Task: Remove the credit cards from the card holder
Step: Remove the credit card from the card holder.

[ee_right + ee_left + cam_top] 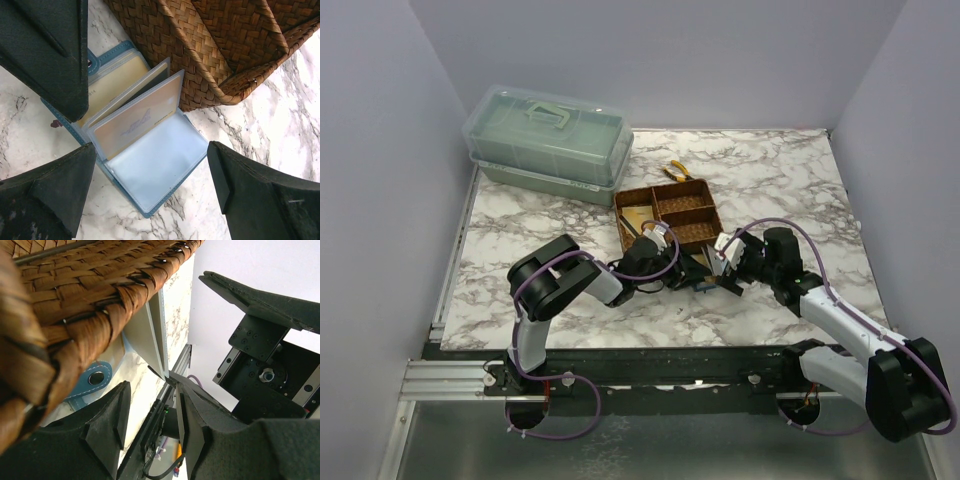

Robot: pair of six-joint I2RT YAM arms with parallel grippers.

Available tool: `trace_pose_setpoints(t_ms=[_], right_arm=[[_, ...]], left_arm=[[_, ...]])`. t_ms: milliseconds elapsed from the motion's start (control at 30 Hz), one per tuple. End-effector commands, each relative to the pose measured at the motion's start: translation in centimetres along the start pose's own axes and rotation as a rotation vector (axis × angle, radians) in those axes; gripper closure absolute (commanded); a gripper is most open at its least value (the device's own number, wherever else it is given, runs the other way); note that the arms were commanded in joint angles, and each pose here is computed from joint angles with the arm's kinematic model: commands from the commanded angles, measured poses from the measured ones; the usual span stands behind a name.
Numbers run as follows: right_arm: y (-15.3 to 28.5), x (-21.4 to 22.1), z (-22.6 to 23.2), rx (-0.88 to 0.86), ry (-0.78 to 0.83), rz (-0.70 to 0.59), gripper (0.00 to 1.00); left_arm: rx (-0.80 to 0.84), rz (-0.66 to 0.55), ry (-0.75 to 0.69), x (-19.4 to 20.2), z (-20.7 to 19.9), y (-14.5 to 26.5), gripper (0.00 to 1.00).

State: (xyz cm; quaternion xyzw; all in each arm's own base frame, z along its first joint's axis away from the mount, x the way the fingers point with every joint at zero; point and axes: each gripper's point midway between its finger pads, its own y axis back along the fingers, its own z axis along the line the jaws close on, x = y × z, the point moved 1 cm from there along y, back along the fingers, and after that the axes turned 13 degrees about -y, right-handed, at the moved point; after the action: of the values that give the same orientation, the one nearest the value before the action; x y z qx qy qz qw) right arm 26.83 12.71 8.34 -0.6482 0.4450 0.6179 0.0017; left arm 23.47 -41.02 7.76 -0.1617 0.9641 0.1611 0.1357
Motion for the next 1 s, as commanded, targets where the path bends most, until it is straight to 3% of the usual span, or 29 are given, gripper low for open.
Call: trace_pose_setpoints(t_ms=[0,567,967], right_arm=[[0.0,-0.1,-0.5,0.028,-0.006,-0.009,0.03],[0.1,-0.2,-0.4,0.021,-0.004,-0.015,0.03],[0.1,-0.1,-0.4,0.022,-0.006,-0.015,0.03]], left_arm=[[-0.08,-0.016,0.058,-0.2,2.1,-0.3,0.53],[-0.186,-0.106,0.062,-1.0,2.7,-0.9,0.56],[-0.232,-0.089,0.063,-0.7,3.5,-1.3,0.6]])
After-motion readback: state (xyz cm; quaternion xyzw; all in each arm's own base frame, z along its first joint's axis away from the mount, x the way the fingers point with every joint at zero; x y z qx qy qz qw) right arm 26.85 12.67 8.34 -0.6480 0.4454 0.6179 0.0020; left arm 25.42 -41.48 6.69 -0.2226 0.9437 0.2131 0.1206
